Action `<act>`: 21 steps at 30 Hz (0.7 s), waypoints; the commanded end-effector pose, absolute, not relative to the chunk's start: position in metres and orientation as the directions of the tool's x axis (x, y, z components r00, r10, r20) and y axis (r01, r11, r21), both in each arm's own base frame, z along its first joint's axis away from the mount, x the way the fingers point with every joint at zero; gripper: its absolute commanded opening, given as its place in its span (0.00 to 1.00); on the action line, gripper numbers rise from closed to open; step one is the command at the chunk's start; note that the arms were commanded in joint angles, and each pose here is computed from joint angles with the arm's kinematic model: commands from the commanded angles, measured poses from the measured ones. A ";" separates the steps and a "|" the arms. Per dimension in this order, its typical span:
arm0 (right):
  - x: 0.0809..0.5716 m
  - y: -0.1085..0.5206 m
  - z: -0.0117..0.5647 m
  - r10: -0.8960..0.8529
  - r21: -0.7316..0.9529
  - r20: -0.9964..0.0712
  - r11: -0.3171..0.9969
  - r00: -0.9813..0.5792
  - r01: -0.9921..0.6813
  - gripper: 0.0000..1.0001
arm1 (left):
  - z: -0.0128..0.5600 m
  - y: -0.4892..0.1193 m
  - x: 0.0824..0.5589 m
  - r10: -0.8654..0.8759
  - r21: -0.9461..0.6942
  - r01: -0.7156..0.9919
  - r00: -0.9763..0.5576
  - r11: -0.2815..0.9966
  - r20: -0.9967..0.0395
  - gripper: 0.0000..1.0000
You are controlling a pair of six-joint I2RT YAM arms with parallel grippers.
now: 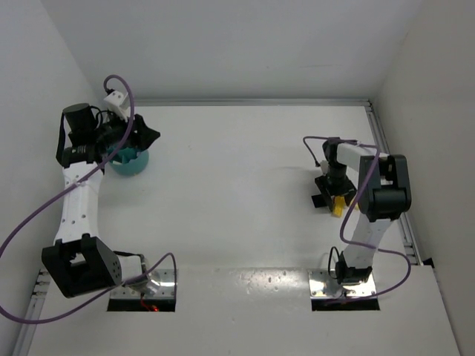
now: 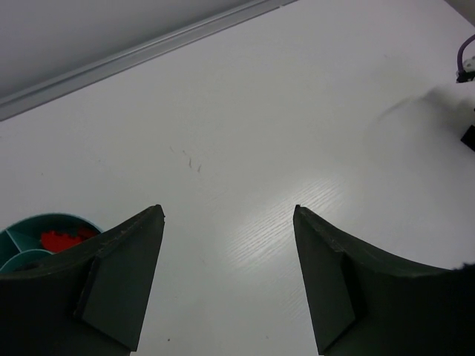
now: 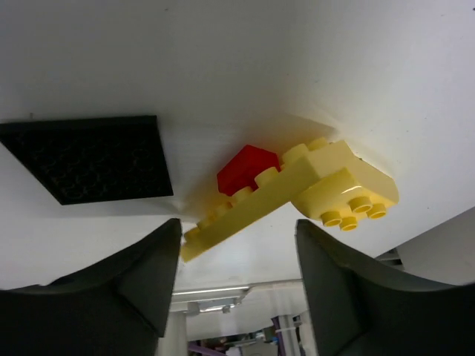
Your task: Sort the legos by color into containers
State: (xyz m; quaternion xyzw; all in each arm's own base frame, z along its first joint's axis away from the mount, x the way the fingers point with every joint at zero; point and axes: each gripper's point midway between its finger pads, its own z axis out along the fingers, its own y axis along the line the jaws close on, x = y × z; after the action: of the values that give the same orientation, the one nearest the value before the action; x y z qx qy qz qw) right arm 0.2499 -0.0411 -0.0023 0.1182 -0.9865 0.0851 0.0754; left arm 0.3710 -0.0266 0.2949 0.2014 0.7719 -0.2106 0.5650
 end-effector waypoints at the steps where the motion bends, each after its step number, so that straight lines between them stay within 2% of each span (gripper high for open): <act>1: 0.259 -0.051 -0.007 -0.233 -0.186 0.152 0.948 -0.961 -0.259 0.59 | 0.313 -0.026 0.369 0.114 -0.016 0.561 -0.197 0.828 -0.974 0.76; 3: 0.263 -0.054 -0.005 -0.244 -0.186 0.146 0.945 -0.959 -0.269 0.50 | 0.313 -0.026 0.369 0.114 -0.016 0.561 -0.197 0.828 -0.974 0.76; 9: 0.270 -0.073 0.004 -0.251 -0.230 0.138 0.933 -0.958 -0.277 0.37 | 0.313 -0.026 0.369 0.114 -0.016 0.561 -0.197 0.828 -0.974 0.77; 16: 0.281 -0.084 0.026 -0.248 -0.237 0.064 0.937 -0.967 -0.256 0.17 | 0.306 -0.026 0.372 0.103 -0.034 0.566 -0.209 0.824 -0.973 0.77; 21: 0.292 -0.069 0.030 -0.263 -0.157 0.003 0.953 -0.965 -0.260 0.13 | 0.301 -0.027 0.373 0.095 -0.045 0.564 -0.215 0.825 -0.972 0.77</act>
State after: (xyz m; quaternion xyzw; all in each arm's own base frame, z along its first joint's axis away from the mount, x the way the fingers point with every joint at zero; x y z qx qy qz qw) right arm 0.2728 -0.0771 0.0117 0.1248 -0.9865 0.0998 0.0351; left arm 0.3714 -0.0255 0.2945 0.2071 0.7678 -0.2019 0.5717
